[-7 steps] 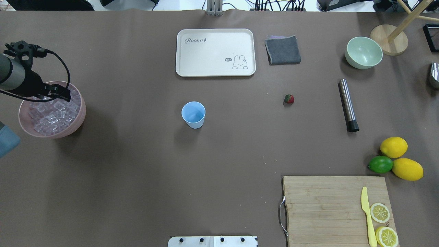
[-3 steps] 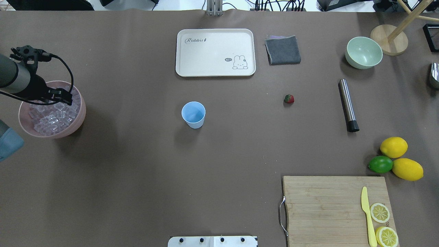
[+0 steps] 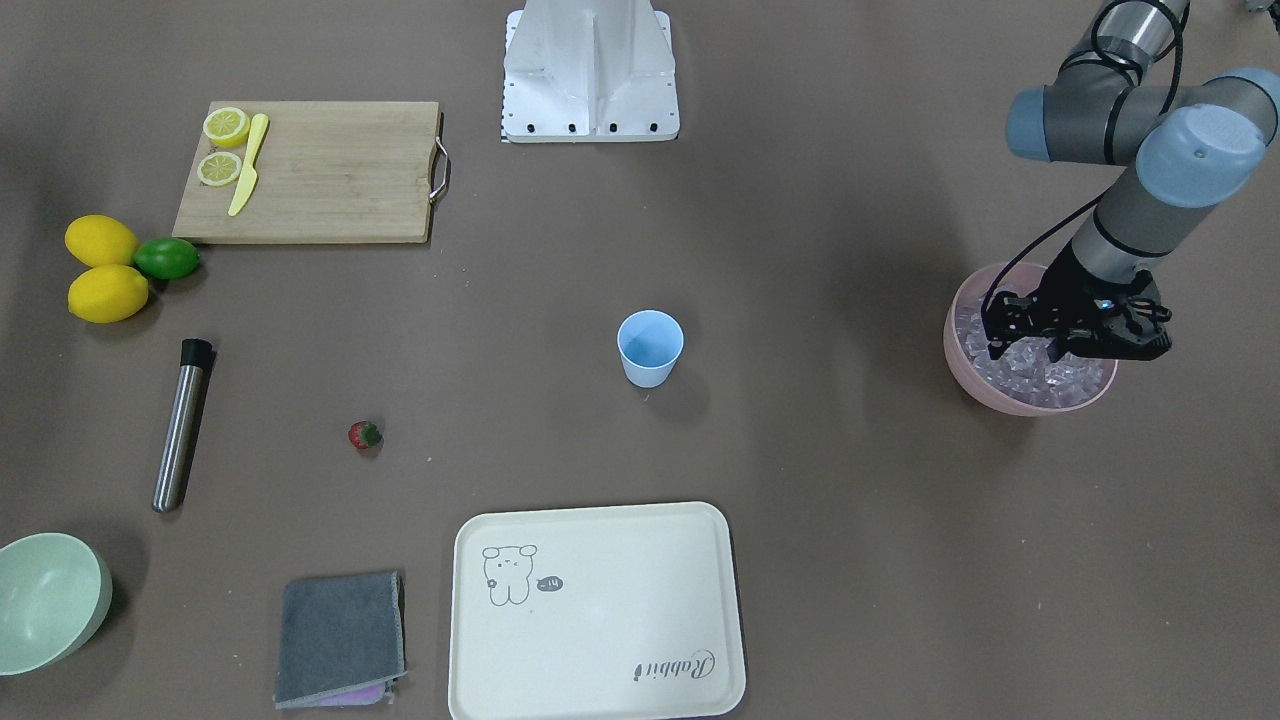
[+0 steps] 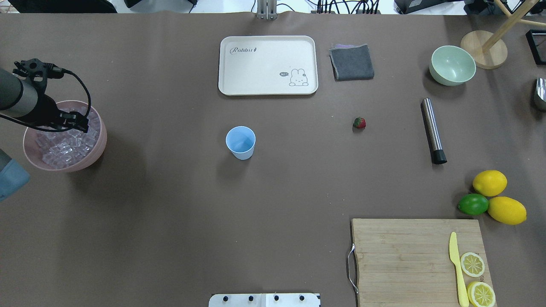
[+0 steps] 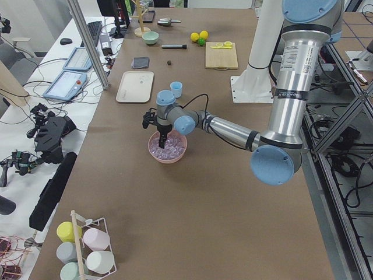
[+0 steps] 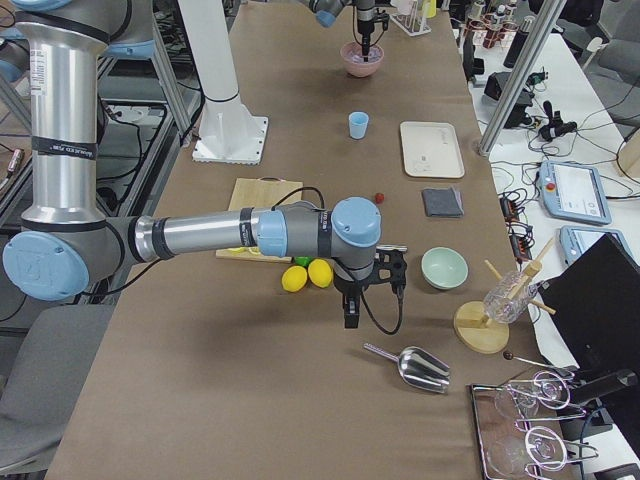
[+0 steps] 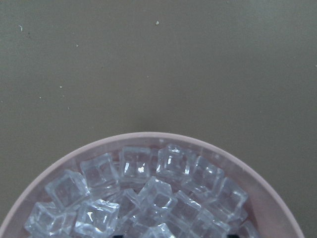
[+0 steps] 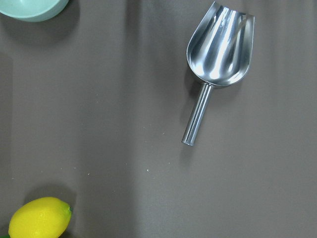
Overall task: Mash ice and strawberries in cup
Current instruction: 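Lower the left gripper into the bowl and grasp ice cubes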
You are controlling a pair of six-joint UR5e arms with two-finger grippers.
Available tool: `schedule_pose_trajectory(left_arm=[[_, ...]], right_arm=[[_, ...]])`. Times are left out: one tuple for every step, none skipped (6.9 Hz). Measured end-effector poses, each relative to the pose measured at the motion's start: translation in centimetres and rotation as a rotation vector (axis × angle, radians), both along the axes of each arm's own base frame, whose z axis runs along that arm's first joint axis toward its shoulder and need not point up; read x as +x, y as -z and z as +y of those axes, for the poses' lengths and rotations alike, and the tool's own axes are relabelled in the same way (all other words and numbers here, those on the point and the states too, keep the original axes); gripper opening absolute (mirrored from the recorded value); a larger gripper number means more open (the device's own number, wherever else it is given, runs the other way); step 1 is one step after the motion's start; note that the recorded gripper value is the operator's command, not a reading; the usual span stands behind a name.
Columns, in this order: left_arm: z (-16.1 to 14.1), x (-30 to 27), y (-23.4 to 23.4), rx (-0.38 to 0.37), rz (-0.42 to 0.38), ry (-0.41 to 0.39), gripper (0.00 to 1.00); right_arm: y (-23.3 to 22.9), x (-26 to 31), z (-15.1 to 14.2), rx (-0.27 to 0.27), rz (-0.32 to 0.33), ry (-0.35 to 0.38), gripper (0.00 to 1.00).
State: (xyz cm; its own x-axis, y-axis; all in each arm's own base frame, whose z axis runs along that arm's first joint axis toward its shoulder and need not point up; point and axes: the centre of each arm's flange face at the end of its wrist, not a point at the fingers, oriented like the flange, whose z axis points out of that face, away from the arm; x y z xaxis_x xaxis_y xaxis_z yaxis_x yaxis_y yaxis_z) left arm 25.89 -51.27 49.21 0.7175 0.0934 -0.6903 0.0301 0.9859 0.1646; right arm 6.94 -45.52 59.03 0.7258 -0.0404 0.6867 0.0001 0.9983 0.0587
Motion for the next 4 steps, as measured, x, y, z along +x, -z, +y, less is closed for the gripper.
schedule_pose_trajectory(left_arm=[[0.08,-0.05,-0.22,-0.003,-0.002,-0.001,0.75],[0.13,-0.08,-0.50,-0.008,-0.005,-0.001,0.75],[0.11,-0.06,-0.80,-0.013,-0.008,-0.002,0.75],[0.06,0.02,-1.15,-0.018,-0.012,-0.003,0.75]], right_arm=[[0.03,0.00,-0.03,0.001,0.000,0.000,1.00],[0.07,-0.01,-0.04,0.003,-0.002,0.001,1.00],[0.17,-0.02,-0.14,0.005,-0.003,0.000,1.00],[0.28,-0.03,-0.30,0.007,-0.004,0.000,1.00]])
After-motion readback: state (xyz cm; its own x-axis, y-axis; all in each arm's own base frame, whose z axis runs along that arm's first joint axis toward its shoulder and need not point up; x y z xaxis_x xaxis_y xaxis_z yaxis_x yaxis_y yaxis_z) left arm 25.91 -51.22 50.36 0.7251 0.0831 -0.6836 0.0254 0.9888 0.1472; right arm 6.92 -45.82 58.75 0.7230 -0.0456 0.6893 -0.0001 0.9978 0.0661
